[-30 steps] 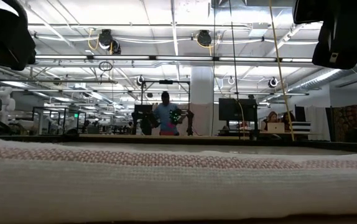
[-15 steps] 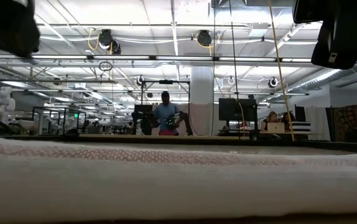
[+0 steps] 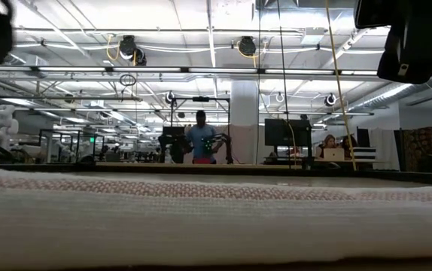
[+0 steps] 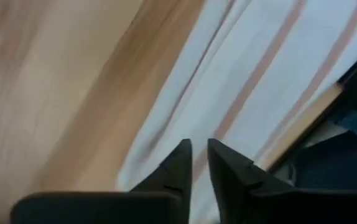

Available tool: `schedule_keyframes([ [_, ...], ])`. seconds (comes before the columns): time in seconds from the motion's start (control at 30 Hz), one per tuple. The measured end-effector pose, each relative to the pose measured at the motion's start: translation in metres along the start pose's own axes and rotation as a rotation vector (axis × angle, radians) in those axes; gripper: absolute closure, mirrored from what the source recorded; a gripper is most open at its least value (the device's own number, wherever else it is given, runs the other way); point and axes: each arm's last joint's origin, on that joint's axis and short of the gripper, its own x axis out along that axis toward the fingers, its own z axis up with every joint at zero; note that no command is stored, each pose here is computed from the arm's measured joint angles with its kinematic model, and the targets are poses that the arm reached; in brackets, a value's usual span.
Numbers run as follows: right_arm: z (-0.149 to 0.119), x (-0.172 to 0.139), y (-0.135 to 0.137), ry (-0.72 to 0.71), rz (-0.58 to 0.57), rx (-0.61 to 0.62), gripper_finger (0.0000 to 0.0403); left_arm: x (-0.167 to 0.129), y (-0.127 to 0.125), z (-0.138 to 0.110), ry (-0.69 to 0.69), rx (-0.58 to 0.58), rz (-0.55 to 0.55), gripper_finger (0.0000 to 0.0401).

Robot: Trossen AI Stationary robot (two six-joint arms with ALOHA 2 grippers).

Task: Roll towel into tight, uniform cylinder
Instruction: Fold the white brown kitchen towel

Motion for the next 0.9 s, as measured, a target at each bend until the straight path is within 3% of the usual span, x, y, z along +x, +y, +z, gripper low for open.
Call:
schedule_keyframes([
  [0.13,0.000,0.000,0.000,0.000,0.000,-0.006,0.0342,-0.018,0.010,-0.014,0.085,-0.155,0.028,0.0306],
  [0.33,0.000,0.000,0.000,0.006,0.006,-0.062,0.0342,-0.021,0.017,-0.015,0.038,-0.164,-0.028,0.0256],
  [0.9,0.000,0.000,0.000,0.036,0.037,-0.035,0.0342,0.007,0.040,-0.021,0.137,-0.421,0.025,0.0250],
])
